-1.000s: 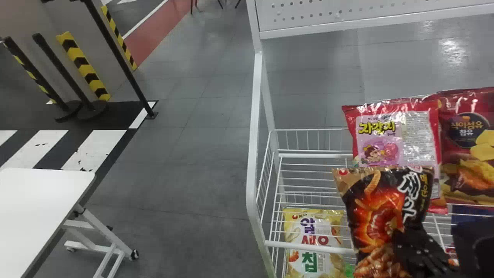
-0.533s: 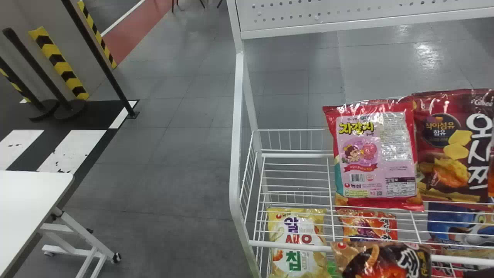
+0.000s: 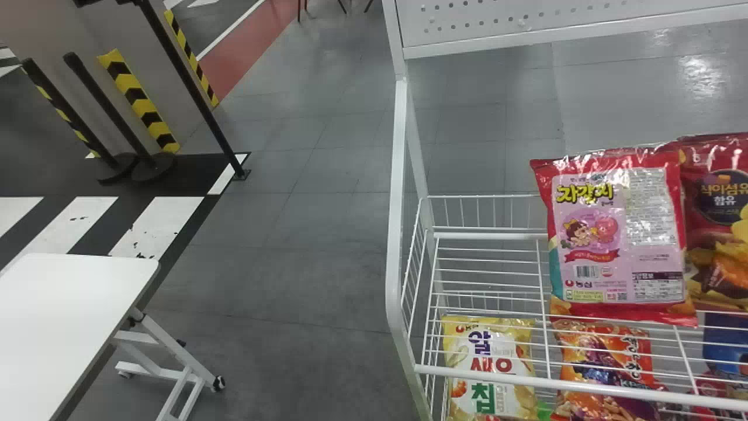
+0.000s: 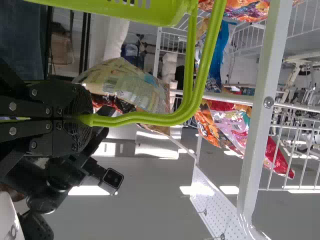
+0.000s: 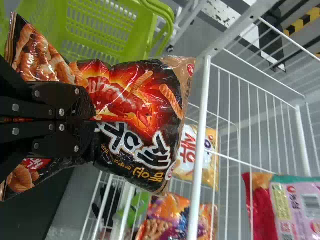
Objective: Hold basket handle with left hand then pick spicy shrimp crackers with right hand and place into basket
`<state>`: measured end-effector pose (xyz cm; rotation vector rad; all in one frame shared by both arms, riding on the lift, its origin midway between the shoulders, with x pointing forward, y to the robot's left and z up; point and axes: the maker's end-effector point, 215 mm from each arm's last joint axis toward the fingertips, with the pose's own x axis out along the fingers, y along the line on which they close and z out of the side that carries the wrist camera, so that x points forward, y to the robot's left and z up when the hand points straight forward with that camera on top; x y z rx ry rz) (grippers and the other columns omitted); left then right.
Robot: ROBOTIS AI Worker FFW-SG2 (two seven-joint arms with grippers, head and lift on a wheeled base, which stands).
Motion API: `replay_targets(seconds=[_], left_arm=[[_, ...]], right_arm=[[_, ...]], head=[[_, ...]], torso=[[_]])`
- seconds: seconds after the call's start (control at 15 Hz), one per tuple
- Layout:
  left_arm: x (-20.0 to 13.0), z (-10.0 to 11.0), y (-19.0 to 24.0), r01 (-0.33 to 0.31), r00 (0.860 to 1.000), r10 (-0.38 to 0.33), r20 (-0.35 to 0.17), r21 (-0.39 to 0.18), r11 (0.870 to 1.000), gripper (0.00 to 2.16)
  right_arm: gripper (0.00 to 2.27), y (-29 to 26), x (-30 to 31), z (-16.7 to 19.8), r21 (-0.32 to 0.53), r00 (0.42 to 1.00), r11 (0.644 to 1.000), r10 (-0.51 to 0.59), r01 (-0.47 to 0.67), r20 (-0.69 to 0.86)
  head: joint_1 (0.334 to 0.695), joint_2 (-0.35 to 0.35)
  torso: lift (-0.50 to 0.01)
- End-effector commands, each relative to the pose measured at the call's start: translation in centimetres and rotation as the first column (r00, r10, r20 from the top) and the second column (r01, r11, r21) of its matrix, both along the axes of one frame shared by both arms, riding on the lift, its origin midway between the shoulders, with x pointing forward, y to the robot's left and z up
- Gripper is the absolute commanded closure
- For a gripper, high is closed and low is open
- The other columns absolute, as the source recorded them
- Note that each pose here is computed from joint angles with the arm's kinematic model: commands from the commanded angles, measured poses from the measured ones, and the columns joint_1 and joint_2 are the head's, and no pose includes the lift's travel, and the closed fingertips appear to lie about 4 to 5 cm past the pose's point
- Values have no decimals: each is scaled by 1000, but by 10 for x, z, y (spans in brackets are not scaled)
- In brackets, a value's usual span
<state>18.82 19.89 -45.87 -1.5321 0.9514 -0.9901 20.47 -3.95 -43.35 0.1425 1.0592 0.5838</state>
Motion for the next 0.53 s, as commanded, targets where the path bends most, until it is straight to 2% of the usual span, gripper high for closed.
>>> replay_targets(seconds=[0.0, 0.27, 0.33, 0.4, 0.47], left_arm=[[0, 3, 0, -2, 1000, 2, 4, -12, 1000, 2148], [1, 4, 0, 0, 1000, 0, 8, -12, 1000, 2148], [0, 4, 0, 0, 1000, 0, 4, -13, 1000, 2148], [1, 4, 1, -1, 1000, 1, 5, -11, 1000, 2148], [1, 4, 1, 0, 1000, 0, 6, -11, 1000, 2148]], right_arm=[[2243, 17, -19, -9, 27, 997, 998, 50, -48, -61], [2236, 55, -22, -26, 91, 991, 990, 115, -108, -75], [2020, 64, -16, -30, 107, 991, 988, 121, -115, -56], [1450, 74, -14, -34, 138, 988, 981, 142, -133, -55], [572, 79, -16, -37, 157, 985, 977, 159, -147, -67]], head=[[695, 350], [695, 350], [695, 350], [695, 350], [695, 350]], torso=[[-10], [-10], [-10], [-10], [-10]])
